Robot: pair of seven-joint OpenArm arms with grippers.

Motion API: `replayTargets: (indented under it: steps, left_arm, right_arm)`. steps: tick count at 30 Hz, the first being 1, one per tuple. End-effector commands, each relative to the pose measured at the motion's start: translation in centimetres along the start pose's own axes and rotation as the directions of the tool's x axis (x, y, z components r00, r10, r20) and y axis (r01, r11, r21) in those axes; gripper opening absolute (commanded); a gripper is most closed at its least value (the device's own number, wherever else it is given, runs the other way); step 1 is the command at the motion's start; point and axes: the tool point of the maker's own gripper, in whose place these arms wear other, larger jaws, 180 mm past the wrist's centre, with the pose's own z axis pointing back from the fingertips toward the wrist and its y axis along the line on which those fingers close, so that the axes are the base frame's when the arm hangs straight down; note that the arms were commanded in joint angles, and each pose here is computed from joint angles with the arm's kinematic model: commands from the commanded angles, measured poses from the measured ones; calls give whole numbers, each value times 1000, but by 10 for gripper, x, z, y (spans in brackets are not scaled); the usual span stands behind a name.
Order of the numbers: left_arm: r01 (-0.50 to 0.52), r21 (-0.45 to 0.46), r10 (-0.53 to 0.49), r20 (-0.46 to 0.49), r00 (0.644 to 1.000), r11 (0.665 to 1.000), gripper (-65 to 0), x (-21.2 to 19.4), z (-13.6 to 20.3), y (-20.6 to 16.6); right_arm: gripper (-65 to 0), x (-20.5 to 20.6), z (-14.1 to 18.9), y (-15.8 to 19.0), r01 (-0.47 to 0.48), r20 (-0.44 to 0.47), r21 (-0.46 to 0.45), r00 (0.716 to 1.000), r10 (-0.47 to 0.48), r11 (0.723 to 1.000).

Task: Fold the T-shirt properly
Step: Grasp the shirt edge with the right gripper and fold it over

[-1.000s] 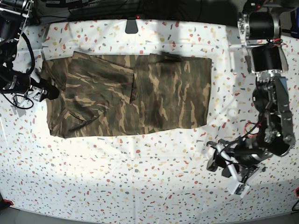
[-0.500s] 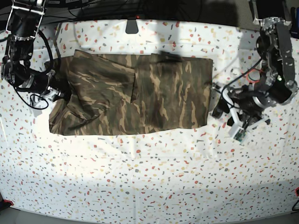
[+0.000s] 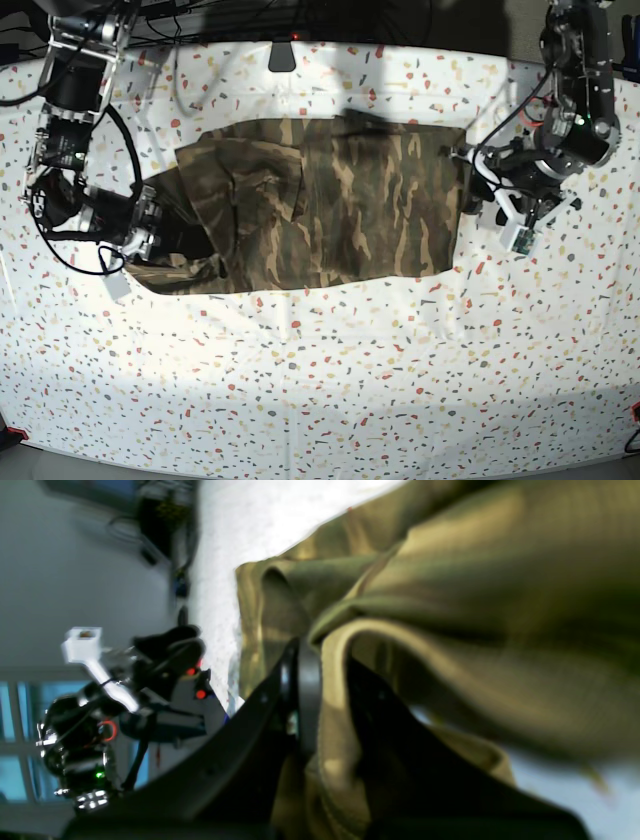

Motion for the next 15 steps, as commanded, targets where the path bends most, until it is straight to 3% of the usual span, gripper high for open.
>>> replayTargets:
  steps: [1, 5, 15]
  left_arm:
    - [15, 16, -15, 45, 999, 1000, -358, 13, 4, 4]
    - [-6, 41, 5, 15, 1000, 999, -358, 8, 4, 9]
    - [-20, 28, 21, -41, 999, 999, -358, -19, 5, 1]
  right_arm:
    - [-650, 21, 0, 16, -51, 50, 36, 998, 49, 998]
    - [-650, 21, -27, 47, -90, 52, 116, 995, 84, 989]
    - [-650, -25, -101, 122, -166, -122, 310, 970, 212, 936]
